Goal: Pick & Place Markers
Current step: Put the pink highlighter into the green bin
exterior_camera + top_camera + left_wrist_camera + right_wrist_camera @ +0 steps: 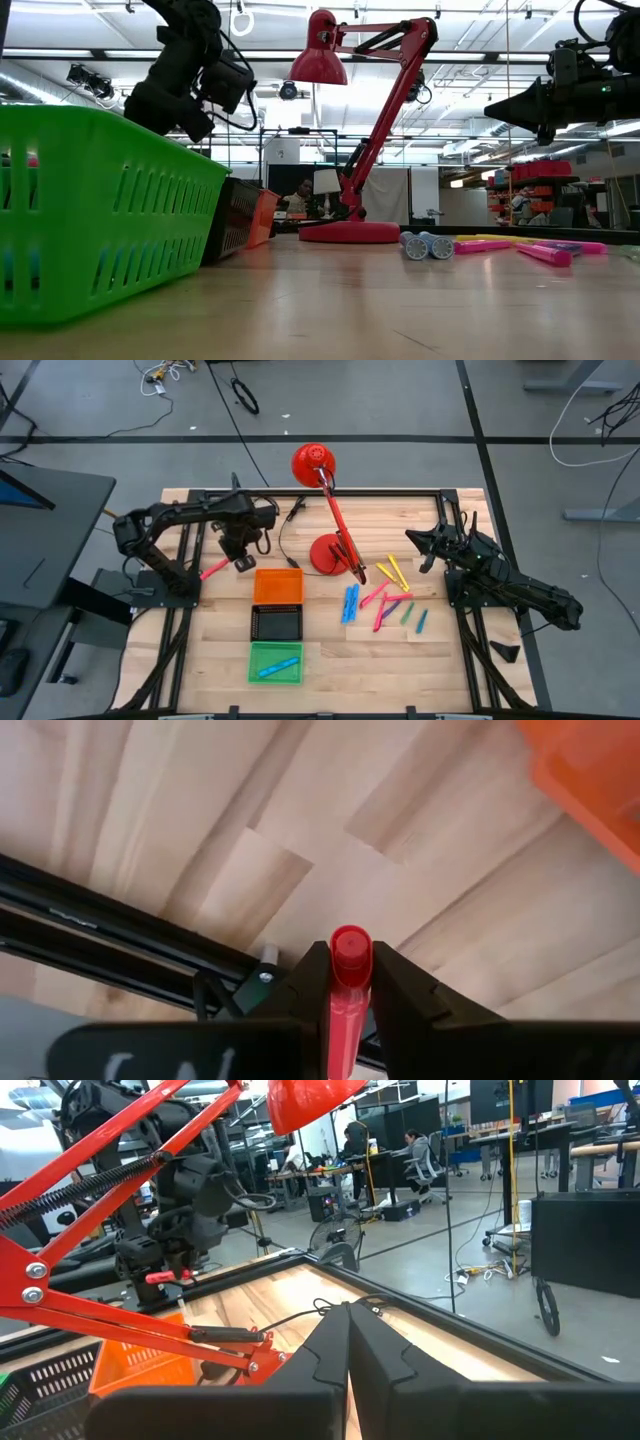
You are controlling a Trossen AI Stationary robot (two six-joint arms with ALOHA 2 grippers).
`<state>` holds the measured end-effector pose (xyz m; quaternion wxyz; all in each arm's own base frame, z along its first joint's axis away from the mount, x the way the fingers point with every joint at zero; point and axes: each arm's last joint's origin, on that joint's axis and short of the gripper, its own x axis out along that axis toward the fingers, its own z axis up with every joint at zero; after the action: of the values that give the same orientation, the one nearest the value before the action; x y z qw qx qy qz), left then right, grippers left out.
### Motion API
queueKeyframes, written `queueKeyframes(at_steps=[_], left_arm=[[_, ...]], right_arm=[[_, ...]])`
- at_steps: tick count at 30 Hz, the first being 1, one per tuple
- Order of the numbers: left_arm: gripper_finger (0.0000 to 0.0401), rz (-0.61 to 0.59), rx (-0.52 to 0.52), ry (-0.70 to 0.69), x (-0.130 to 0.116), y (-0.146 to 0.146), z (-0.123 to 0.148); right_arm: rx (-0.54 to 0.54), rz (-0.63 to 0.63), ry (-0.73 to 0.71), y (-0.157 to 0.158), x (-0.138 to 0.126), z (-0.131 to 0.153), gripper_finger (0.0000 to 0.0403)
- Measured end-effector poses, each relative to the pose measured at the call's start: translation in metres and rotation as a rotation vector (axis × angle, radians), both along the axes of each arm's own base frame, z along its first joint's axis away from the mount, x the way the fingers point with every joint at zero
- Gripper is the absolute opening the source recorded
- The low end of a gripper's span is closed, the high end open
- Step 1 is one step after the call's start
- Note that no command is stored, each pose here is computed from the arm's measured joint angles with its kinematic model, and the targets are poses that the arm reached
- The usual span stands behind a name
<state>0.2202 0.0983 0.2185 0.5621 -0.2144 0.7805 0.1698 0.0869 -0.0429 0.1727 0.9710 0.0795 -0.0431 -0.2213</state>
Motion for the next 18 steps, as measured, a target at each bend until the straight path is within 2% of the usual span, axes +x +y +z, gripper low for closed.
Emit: queueKeyframes(at_steps=[5, 18], left_arm=[[0.0056, -0.081, -0.002, 0.013, 0.008, -0.022, 0.005], [0.0056, -0.218, 0.049, -0.049, 0.033, -0.082, 0.050]], right_arm=[[0.000, 0.000, 0.000, 0.000, 0.000, 0.000, 0.0010], [0.000, 0.000, 0.000, 0.000, 0.000, 0.000, 0.0010]])
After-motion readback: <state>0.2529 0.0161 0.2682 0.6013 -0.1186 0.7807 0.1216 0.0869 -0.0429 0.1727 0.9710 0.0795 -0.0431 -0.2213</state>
